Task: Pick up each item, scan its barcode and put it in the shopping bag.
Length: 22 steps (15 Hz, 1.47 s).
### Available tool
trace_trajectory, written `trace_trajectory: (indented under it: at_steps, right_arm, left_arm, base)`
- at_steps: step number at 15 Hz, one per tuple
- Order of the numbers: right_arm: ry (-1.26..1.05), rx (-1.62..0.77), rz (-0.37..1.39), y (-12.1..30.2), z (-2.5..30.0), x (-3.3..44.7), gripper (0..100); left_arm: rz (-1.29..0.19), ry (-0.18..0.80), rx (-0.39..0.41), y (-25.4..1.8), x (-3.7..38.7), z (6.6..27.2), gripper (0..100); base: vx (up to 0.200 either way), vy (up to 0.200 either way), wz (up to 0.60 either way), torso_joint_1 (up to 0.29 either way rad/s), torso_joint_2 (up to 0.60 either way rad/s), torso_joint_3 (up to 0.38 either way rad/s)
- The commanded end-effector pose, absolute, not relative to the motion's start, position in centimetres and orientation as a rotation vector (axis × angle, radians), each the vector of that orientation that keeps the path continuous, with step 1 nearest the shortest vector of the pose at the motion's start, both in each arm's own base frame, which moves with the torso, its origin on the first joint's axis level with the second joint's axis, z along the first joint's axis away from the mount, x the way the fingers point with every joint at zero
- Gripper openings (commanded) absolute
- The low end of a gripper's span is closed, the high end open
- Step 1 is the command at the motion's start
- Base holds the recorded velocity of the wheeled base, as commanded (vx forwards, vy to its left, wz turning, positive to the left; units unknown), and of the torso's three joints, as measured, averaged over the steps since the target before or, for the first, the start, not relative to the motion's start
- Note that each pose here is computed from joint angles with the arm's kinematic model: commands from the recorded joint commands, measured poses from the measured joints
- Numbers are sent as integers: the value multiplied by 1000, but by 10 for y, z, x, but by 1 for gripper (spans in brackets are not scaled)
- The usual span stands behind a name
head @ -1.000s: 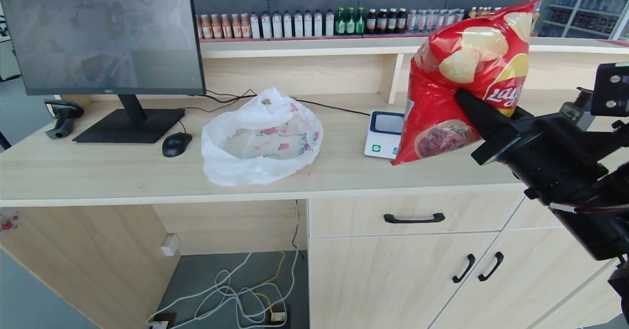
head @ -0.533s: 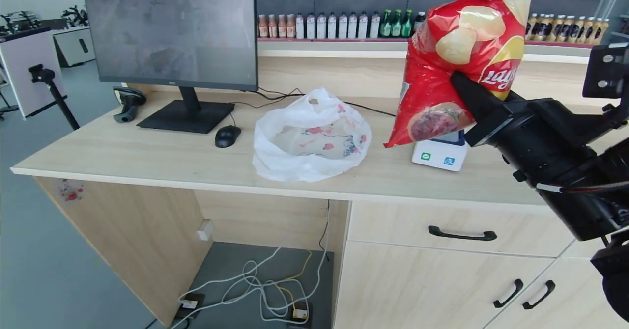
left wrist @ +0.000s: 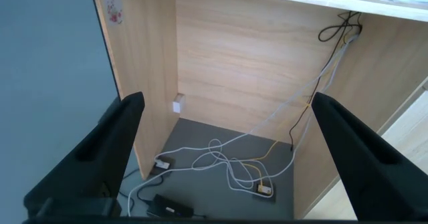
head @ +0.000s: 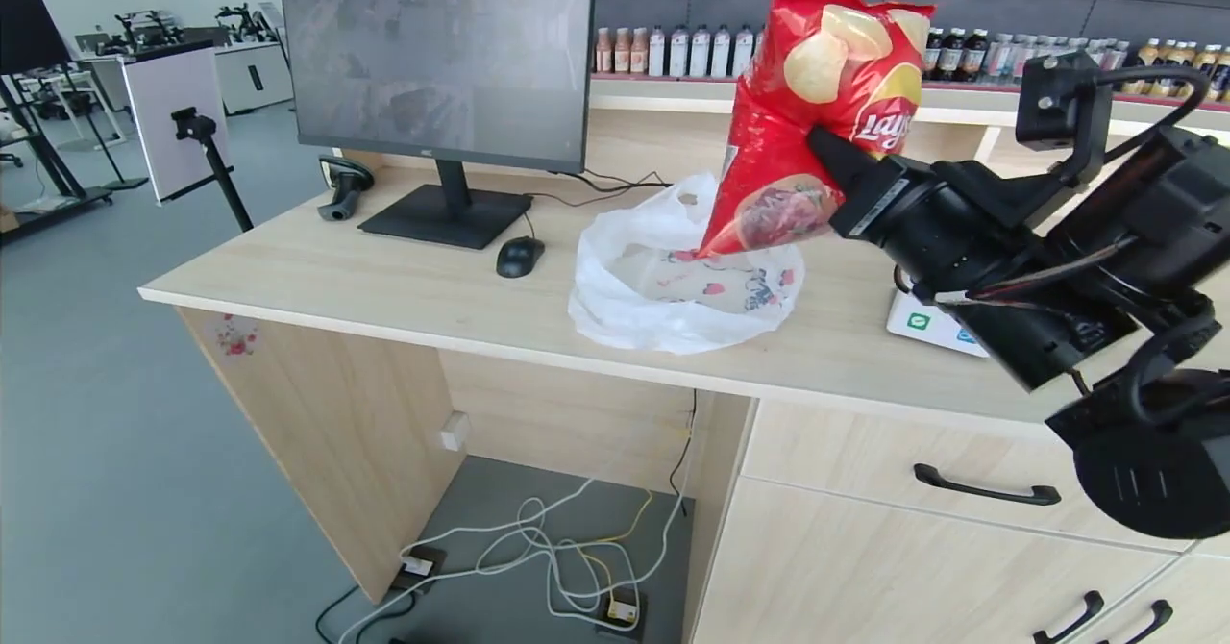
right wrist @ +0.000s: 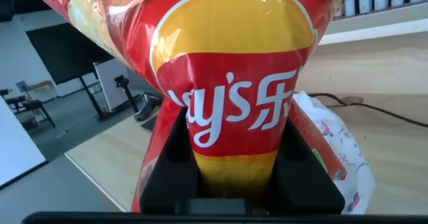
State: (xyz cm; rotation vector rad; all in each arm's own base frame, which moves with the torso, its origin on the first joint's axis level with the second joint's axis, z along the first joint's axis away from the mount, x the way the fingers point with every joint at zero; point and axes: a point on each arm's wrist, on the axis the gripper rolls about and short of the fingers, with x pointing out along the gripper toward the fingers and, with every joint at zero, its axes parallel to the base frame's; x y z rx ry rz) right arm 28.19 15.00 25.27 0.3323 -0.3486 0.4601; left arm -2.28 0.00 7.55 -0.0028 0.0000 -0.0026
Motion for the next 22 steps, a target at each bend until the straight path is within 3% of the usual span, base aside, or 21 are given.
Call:
trace_trajectory:
  at_steps: [1,8,12,22]
  right_arm:
    - [-293,345,442,161,243,313,0]
    - [-60,464,421,188,208,364,0]
    - [-3,461,368,190,197,368,0]
    - [57,425,321,195,204,357,0]
  left_arm:
    - [-3,-2,-3,0,-23,76,100]
    - [-3,-2,-2,0,-23,76,100]
    - [-3,-2,-2,0,-23,76,100]
    - [-3,-2,0,0,-23,76,100]
  base:
    - [0,0,0,0,0,0]
    - [0,0,0,0,0,0]
    - [0,0,0,0,0,0]
    - [0,0,0,0,0,0]
